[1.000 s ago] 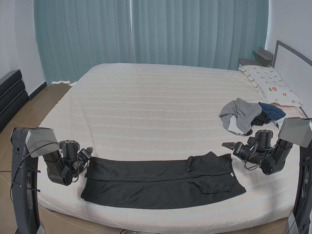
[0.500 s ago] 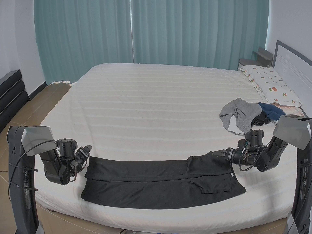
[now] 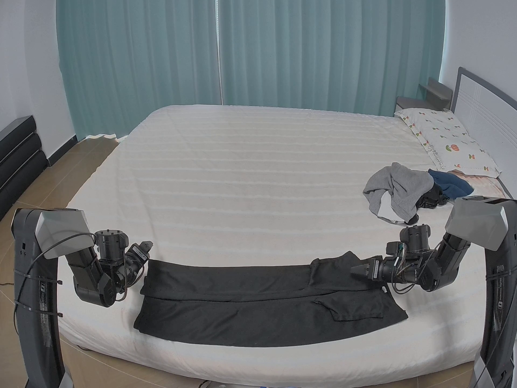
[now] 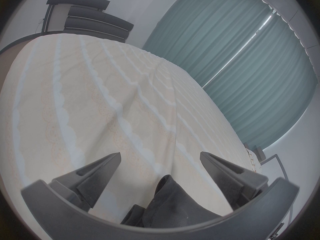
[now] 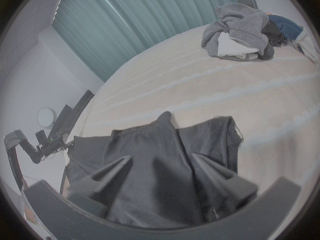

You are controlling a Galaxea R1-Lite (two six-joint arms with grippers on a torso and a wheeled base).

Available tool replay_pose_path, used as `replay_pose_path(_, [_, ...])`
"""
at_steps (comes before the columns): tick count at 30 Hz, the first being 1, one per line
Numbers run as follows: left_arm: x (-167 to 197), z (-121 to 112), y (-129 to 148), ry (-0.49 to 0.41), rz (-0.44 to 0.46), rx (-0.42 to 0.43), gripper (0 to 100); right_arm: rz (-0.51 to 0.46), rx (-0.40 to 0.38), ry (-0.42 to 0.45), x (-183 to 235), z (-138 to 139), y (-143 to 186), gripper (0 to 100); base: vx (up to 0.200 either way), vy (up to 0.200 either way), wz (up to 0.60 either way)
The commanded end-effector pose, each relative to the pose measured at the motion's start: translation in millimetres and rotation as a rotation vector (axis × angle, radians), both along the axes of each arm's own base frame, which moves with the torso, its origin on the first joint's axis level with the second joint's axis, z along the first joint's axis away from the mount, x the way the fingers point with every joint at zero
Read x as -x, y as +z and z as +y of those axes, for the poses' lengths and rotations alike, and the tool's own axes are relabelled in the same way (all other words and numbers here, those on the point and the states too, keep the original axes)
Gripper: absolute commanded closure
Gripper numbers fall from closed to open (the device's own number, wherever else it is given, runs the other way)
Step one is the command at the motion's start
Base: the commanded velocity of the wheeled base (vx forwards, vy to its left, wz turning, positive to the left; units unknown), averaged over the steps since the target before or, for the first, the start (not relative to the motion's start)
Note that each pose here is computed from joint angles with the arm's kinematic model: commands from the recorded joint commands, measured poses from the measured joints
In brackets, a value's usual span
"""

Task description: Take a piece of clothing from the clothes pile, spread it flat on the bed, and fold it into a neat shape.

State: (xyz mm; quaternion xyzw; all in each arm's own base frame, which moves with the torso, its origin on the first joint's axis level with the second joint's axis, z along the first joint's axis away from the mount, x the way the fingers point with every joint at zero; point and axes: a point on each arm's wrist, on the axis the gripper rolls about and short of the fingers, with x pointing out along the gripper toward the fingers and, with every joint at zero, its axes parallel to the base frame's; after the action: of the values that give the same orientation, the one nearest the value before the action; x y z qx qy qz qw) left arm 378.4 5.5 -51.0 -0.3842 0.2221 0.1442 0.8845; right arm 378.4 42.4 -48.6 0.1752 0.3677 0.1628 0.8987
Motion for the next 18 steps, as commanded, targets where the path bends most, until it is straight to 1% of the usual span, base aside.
replay_pose_path(1, [0.0,0.3,-0.1,0.001,0.0,-0.002,0,0.011,0.028,-0.004,5.9,-8.7,-3.3,100,0.0,0.0,0.0])
replay_pose_path(6, [0.0,0.3,-0.1,0.0,0.0,-0.003,0,0.006,0.034,-0.019,9.0,-15.8,0.9,100,0.0,0.0,0.0])
replay_pose_path(8, [0.0,-0.3,-0.1,-0.002,0.0,-0.003,0,0.002,0.027,-0.023,15.2,-18.7,8.0,100,0.0,0.0,0.0])
replay_pose_path(13, [0.0,-0.3,-0.1,-0.001,0.0,-0.005,0,0.009,0.025,-0.031,26.1,-23.4,13.9,100,0.0,0.0,0.0])
replay_pose_path(18, [0.1,-0.3,-0.6,-0.001,0.002,-0.005,0,0.016,0.021,-0.025,33.2,-24.0,12.8,100,0.0,0.0,0.0])
